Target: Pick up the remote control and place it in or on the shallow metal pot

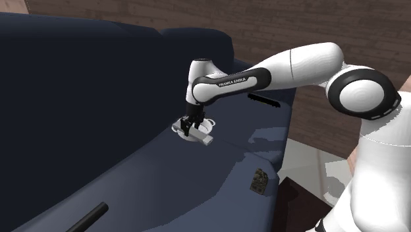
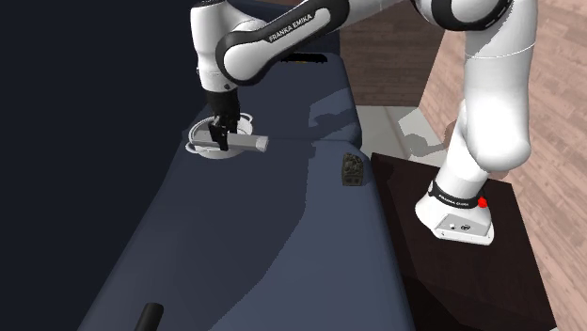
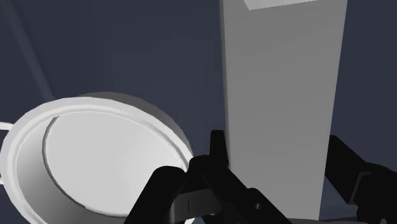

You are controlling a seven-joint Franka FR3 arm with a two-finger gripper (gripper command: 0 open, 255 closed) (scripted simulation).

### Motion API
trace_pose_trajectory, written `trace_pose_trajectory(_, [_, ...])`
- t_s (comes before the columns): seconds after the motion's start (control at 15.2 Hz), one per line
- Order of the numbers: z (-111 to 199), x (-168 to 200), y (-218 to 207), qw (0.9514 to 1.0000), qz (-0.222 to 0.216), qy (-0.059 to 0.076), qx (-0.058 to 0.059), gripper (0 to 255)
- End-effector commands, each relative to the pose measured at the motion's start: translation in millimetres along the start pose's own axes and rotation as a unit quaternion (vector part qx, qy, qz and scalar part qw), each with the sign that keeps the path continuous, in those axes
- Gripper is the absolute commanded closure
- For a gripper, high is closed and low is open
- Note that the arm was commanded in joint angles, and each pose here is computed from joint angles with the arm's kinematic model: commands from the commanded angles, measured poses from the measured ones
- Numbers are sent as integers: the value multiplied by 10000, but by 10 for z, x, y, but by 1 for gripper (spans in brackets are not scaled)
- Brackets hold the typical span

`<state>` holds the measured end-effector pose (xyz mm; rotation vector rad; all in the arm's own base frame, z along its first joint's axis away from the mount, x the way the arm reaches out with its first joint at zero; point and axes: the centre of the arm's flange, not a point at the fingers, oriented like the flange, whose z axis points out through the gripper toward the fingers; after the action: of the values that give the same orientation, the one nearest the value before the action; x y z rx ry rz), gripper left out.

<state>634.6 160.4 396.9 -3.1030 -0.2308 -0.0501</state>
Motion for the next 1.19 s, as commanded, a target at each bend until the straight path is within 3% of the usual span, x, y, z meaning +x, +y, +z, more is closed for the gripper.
trace_pose_trajectory(0.0, [-14, 116, 159, 10000, 1, -1, -1, 255])
trace_pose_trajectory(0.79, [-24, 1085, 1412, 10000, 1, -1, -1, 255])
trace_pose_trajectory(1.12, [187, 1137, 1494, 10000, 1, -1, -1, 255])
